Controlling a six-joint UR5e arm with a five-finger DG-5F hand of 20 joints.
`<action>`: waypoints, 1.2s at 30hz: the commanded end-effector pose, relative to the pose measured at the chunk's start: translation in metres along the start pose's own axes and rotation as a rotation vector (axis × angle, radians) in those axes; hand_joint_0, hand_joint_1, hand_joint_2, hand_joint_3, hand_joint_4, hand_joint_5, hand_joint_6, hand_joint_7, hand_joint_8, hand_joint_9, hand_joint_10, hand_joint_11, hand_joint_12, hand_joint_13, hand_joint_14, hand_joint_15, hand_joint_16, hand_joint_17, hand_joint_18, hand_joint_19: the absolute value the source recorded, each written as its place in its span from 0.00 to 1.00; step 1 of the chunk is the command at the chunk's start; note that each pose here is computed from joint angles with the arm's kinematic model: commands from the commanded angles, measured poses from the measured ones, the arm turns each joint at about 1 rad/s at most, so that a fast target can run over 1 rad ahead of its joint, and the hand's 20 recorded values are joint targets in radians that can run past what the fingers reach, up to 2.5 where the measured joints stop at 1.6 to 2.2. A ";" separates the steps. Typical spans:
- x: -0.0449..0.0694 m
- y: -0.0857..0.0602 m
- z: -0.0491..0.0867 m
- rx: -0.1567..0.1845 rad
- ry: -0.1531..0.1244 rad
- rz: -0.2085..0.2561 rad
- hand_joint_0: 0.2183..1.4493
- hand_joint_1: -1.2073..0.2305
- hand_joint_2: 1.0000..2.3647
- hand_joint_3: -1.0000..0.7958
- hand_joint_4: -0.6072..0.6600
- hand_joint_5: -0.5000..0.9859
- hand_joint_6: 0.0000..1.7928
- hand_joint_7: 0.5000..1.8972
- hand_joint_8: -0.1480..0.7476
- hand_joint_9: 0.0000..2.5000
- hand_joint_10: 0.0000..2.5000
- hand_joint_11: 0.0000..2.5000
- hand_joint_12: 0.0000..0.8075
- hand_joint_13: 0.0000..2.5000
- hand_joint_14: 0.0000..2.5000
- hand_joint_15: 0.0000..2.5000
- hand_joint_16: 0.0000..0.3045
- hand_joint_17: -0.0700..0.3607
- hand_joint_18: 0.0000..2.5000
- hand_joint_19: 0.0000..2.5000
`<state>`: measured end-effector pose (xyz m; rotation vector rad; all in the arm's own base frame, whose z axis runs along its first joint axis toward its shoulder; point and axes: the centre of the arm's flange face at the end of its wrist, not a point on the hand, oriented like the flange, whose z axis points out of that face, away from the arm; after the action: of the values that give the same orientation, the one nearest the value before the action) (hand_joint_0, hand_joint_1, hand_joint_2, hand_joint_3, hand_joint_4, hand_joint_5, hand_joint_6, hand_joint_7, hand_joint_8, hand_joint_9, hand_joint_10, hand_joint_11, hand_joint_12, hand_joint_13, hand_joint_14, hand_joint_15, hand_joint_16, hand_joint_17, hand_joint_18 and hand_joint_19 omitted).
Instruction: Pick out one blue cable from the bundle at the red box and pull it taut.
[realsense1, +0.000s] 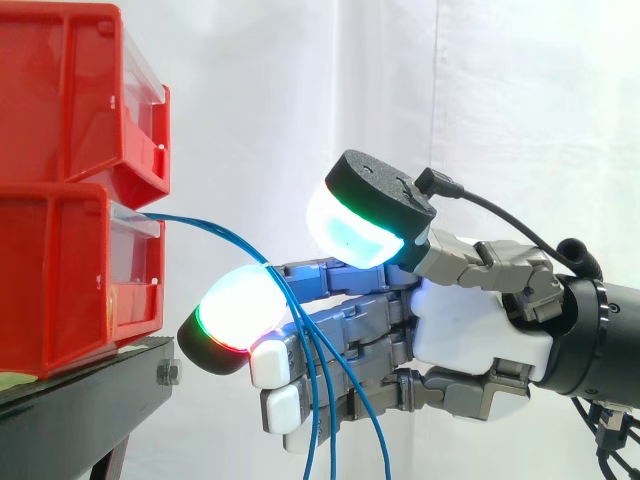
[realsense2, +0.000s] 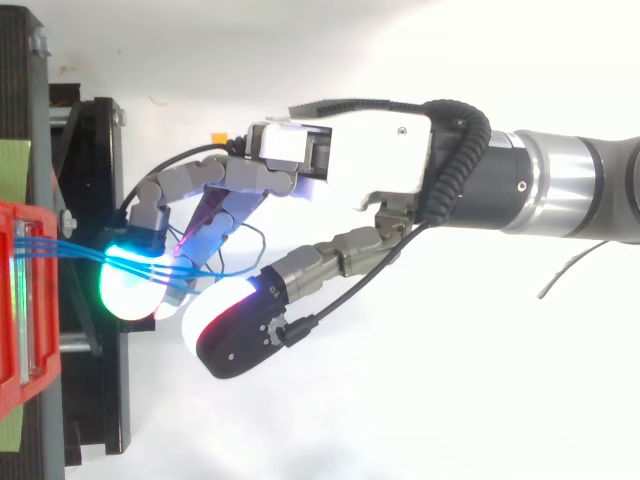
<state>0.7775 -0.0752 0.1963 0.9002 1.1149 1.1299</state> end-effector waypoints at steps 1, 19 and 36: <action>0.000 0.000 0.000 0.000 0.000 -0.002 0.30 0.43 0.01 0.33 0.69 0.25 0.28 0.37 0.49 0.37 0.01 0.14 0.44 0.36 0.01 0.22 0.16 0.42 0.26 0.26; -0.005 0.000 0.000 -0.007 0.016 -0.002 0.34 0.47 0.01 0.39 0.57 0.26 0.28 0.52 0.50 0.39 0.01 0.15 0.45 0.37 0.01 0.23 0.16 0.42 0.26 0.27; -0.024 -0.006 -0.005 0.005 0.029 -0.012 0.31 0.53 0.01 0.34 0.58 0.27 0.28 0.53 0.51 0.41 0.01 0.16 0.46 0.38 0.01 0.23 0.17 0.43 0.27 0.27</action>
<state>0.7738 -0.0967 0.1953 0.8783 1.1412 1.1383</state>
